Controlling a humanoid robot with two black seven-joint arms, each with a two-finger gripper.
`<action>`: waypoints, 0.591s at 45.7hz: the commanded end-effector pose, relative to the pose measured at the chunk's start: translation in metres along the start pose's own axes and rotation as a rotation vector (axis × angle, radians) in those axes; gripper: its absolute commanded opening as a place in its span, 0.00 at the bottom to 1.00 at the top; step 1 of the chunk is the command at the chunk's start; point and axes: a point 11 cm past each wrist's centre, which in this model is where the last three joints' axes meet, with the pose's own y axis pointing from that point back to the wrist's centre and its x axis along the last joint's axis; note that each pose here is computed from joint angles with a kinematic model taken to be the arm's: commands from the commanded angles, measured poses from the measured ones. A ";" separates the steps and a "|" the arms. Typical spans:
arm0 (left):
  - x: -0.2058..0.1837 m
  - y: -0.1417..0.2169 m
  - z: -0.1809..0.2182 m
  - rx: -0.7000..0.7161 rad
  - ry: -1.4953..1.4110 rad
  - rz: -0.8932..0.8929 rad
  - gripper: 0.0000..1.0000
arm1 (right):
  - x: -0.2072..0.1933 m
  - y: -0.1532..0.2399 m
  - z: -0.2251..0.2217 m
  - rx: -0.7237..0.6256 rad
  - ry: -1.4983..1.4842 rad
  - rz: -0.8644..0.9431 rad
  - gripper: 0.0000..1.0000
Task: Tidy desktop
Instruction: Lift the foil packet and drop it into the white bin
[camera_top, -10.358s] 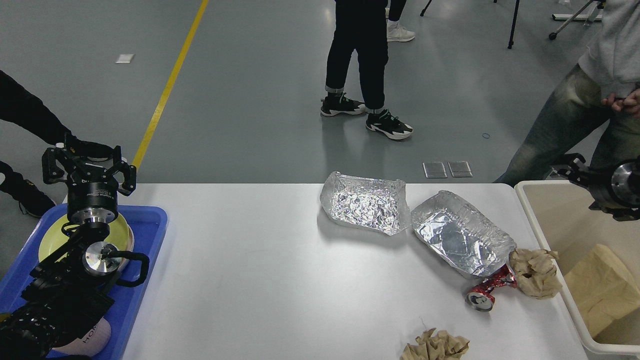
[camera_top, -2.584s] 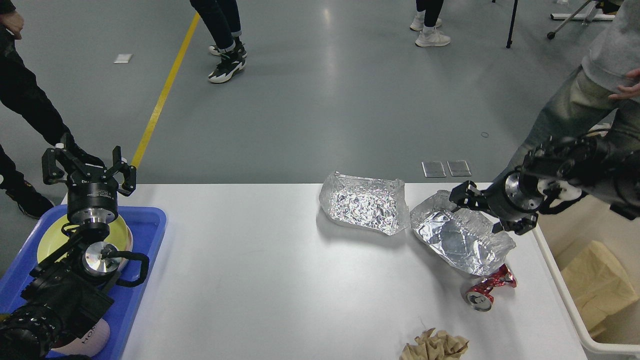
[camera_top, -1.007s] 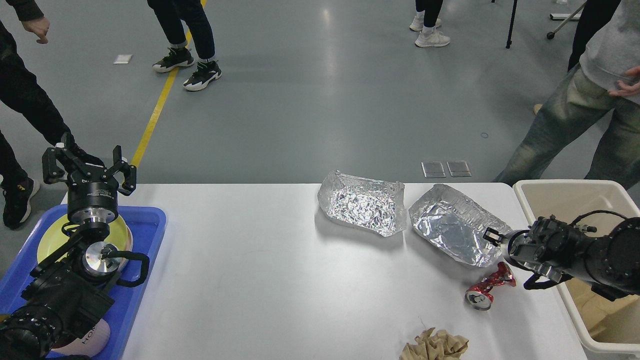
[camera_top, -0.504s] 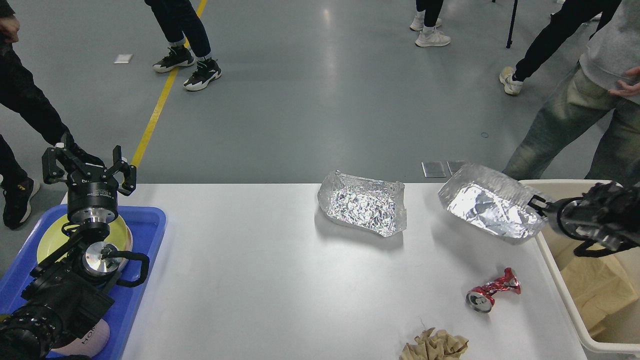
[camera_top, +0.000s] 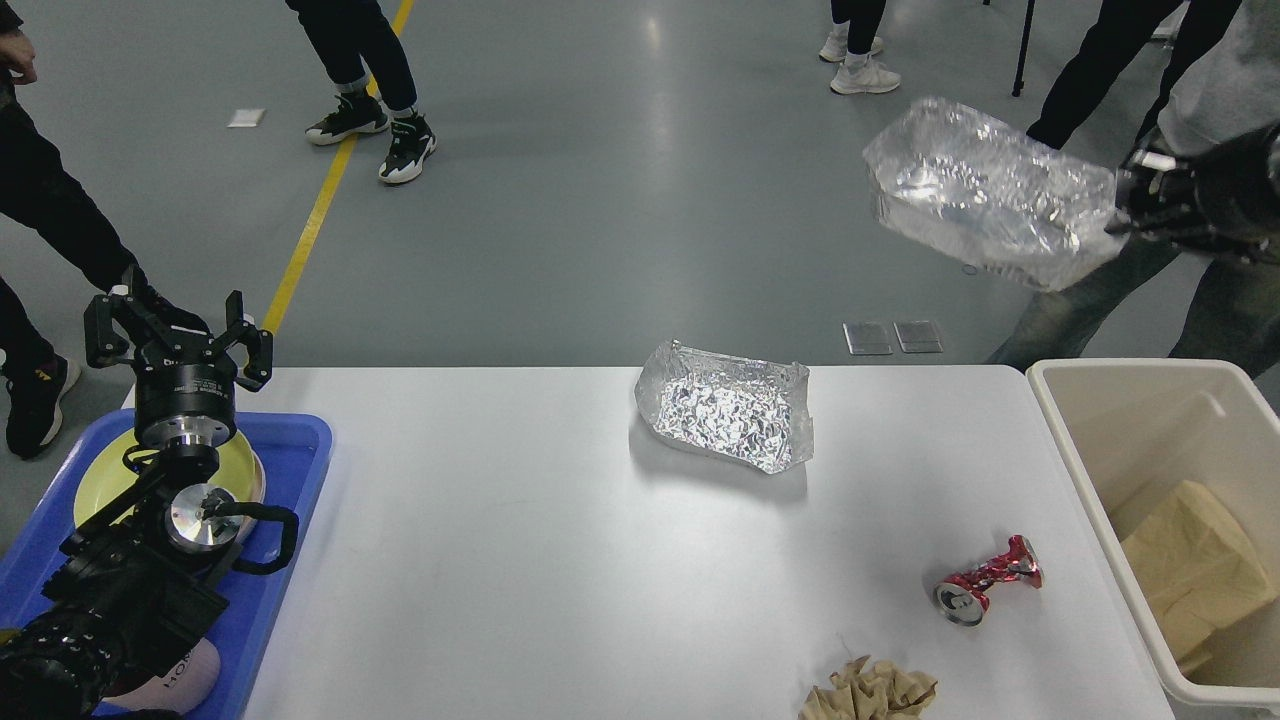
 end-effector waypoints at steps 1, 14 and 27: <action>0.000 0.000 0.000 0.000 0.000 -0.001 0.96 | 0.014 0.039 -0.036 0.079 0.042 0.021 0.00; 0.000 0.000 0.000 -0.001 0.000 0.001 0.96 | 0.016 -0.009 0.044 -0.117 -0.023 0.130 0.00; 0.000 0.000 0.000 0.000 -0.001 0.000 0.96 | -0.049 -0.078 0.246 -0.496 -0.134 0.314 0.00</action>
